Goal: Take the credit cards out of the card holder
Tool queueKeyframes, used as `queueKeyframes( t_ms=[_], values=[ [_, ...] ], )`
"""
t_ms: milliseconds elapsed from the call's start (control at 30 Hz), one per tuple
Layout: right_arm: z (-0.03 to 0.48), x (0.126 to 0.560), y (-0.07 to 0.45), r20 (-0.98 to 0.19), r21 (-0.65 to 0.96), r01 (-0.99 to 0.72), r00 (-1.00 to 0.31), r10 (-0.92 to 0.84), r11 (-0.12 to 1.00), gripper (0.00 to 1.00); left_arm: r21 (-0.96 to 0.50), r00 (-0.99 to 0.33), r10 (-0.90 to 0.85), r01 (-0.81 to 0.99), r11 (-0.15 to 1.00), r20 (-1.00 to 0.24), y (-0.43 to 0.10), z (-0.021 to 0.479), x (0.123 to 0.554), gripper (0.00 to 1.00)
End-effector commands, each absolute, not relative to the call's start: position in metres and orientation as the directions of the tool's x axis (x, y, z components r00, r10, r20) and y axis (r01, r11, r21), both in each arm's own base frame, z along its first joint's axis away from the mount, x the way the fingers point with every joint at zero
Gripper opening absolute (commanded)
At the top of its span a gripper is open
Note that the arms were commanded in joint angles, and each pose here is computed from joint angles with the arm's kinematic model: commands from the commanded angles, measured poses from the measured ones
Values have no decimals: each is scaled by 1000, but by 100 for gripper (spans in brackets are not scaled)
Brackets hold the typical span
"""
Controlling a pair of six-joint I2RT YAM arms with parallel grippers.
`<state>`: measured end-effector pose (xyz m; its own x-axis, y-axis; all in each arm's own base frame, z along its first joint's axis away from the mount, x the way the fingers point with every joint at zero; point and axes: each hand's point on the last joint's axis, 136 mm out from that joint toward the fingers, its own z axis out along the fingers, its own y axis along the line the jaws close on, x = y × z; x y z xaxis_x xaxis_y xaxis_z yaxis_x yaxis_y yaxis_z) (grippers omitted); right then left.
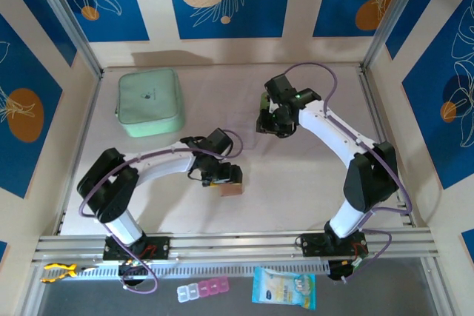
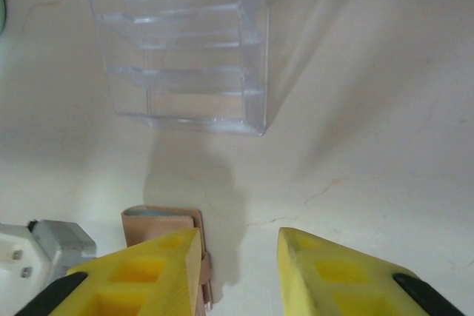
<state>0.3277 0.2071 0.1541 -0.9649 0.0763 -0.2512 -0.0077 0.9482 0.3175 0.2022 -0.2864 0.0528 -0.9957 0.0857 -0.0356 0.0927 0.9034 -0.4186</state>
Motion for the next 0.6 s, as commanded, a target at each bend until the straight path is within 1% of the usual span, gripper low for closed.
queueKeyframes(
  t_ms=[0, 300, 400, 433, 467, 567],
  values=[
    [158, 303, 217, -207, 337, -8, -976, 66, 942, 32, -455, -994, 57, 95, 886, -96, -286, 66, 209, 67],
    [128, 260, 243, -106, 300, -20, -994, 13, 954, 29, -558, -982, -44, 67, 827, -184, -270, 80, 226, 15],
    [118, 247, 255, -74, 286, -33, -997, -13, 958, 26, -606, -979, -86, 45, 794, -186, -263, 81, 229, 8],
    [115, 244, 259, -67, 284, -38, -998, -20, 958, 26, -618, -979, -96, 38, 785, -182, -261, 81, 229, 2],
    [111, 241, 264, -57, 278, -45, -998, -30, 960, 25, -624, -977, -109, 29, 781, -183, -257, 81, 231, 0],
    [101, 231, 279, -27, 259, -63, -998, -58, 964, 24, -656, -976, -139, 4, 754, -166, -251, 77, 233, 0]
  ],
)
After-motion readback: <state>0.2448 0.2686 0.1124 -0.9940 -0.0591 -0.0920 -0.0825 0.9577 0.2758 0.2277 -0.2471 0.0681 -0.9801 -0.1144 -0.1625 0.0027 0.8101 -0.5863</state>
